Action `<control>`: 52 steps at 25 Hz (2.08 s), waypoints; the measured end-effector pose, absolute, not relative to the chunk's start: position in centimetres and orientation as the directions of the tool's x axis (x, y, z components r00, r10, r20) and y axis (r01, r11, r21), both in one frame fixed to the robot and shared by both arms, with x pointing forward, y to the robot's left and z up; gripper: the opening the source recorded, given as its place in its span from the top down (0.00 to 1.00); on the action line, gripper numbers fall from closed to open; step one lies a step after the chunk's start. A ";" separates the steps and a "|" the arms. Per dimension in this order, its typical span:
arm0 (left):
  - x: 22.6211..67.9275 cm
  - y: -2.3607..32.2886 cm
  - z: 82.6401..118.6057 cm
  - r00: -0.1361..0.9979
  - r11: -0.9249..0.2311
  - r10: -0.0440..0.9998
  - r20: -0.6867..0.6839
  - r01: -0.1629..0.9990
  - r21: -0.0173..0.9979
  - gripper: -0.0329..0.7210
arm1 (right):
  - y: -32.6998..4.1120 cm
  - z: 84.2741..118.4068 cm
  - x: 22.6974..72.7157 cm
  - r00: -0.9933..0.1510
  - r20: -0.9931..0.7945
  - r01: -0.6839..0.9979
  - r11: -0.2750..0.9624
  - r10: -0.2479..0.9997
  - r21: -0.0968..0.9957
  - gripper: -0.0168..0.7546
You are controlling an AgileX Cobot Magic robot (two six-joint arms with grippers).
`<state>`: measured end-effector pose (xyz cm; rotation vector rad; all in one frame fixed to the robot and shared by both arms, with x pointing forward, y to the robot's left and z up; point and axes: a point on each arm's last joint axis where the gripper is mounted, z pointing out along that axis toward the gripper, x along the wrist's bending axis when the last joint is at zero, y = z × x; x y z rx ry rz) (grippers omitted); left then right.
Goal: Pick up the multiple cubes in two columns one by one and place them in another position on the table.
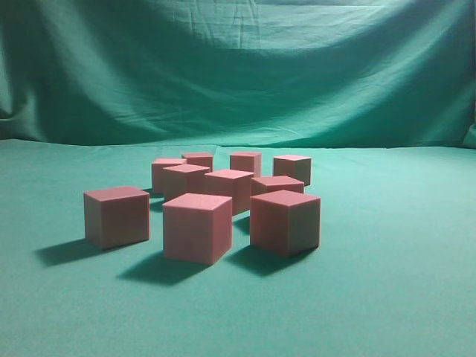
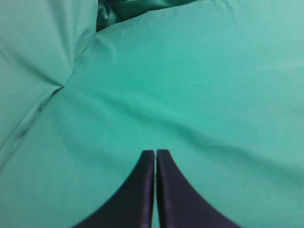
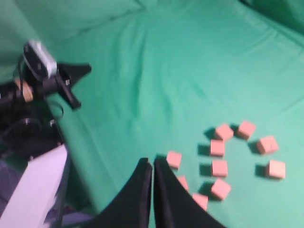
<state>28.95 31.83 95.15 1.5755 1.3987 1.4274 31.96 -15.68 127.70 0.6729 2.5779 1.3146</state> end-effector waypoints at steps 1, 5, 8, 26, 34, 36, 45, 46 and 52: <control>29.0 31.8 95.1 -0.127 -0.275 0.937 0.326 0.306 0.911 0.96 | -16.3 126.7 31.5 -0.884 0.054 0.323 0.523 0.465 0.789 0.98; 29.0 31.8 95.1 -0.127 -0.275 0.937 0.326 0.306 0.911 0.96 | -19.5 123.8 29.3 -0.882 0.063 0.312 0.479 0.466 0.821 0.98; 29.0 31.8 95.1 -0.127 -0.275 0.937 0.326 0.306 0.911 0.96 | -21.8 121.9 27.9 -0.882 0.069 0.287 0.417 0.465 0.863 0.98; 29.0 31.8 95.1 -0.127 -0.275 0.937 0.326 0.306 0.911 0.96 | -26.1 115.5 24.9 -0.882 0.081 0.253 0.321 0.464 0.913 0.98; 29.0 31.8 95.1 -0.127 -0.275 0.937 0.326 0.306 0.911 0.96 | -26.1 115.5 25.9 -0.846 0.016 0.199 0.288 0.532 0.937 0.98; 29.0 31.8 95.1 -0.127 -0.275 0.937 0.326 0.306 0.911 0.96 | -25.9 115.1 26.6 -0.803 0.006 0.197 0.256 0.596 0.946 0.98; 29.0 31.8 95.1 -0.127 -0.275 0.937 0.326 0.306 0.911 0.96 | -27.4 109.0 28.6 -0.456 -0.007 0.160 0.090 0.890 0.983 0.98; 29.0 31.8 95.1 -0.127 -0.275 0.937 0.326 0.306 0.911 0.96 | -27.6 107.8 28.7 -0.410 -0.007 0.156 0.078 0.912 0.985 0.98; 29.0 31.8 95.1 -0.127 -0.275 0.937 0.326 0.306 0.911 0.96 | -28.7 100.7 29.4 -0.193 -0.003 0.129 0.028 0.981 0.991 0.98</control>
